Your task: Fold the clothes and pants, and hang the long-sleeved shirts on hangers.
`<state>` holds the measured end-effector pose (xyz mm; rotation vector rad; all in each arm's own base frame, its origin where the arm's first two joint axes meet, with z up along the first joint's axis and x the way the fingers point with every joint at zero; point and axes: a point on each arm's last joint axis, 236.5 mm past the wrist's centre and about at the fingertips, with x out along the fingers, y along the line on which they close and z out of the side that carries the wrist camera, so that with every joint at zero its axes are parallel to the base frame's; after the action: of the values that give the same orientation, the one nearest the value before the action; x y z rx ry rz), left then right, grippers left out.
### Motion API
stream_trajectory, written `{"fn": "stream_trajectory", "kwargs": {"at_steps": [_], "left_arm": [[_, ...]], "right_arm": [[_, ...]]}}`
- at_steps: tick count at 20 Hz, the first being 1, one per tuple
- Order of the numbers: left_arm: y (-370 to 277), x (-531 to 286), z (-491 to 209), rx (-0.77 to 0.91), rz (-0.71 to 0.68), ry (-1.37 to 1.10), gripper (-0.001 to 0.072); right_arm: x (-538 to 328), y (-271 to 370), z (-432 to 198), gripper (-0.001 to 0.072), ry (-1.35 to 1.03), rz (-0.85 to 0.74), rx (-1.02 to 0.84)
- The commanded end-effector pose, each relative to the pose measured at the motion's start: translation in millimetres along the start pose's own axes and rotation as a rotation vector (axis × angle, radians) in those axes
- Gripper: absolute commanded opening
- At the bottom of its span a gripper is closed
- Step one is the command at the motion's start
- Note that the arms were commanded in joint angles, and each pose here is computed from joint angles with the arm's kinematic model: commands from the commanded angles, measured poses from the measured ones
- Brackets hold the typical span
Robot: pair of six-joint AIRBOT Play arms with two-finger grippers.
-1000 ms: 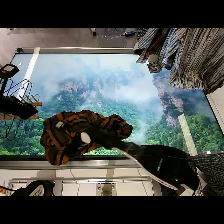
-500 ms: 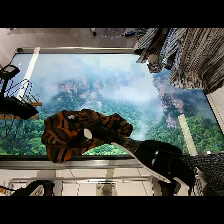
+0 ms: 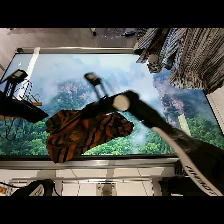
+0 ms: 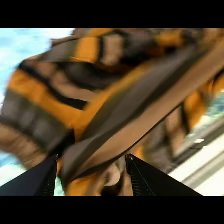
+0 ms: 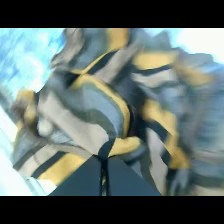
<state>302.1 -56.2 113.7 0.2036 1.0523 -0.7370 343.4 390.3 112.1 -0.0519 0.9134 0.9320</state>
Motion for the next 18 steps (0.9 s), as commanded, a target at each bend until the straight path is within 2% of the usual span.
{"fn": "stream_trajectory", "kwargs": {"at_steps": [1,5,12,15,18], "left_arm": [[-28,27,-8,0.012,-0.158,-0.03,0.0498],[-57,55,-13,0.008,-0.307,-0.098,0.0499],[-155,96,-56,0.109,-0.55,0.112,0.0499],[-166,132,-71,0.193,-0.439,0.199,0.0498],[-157,169,-52,0.28,-0.211,0.149,0.0498]], "right_arm": [[-70,-37,12,0.0016,-0.044,-0.088,-0.002],[-87,-74,5,0.0017,-0.022,-0.141,0.042],[-89,-83,10,0.0017,-0.047,-0.16,0.044],[-89,-83,11,0.0017,-0.051,-0.16,0.044],[-89,-83,11,0.0017,-0.05,-0.16,0.045]]}}
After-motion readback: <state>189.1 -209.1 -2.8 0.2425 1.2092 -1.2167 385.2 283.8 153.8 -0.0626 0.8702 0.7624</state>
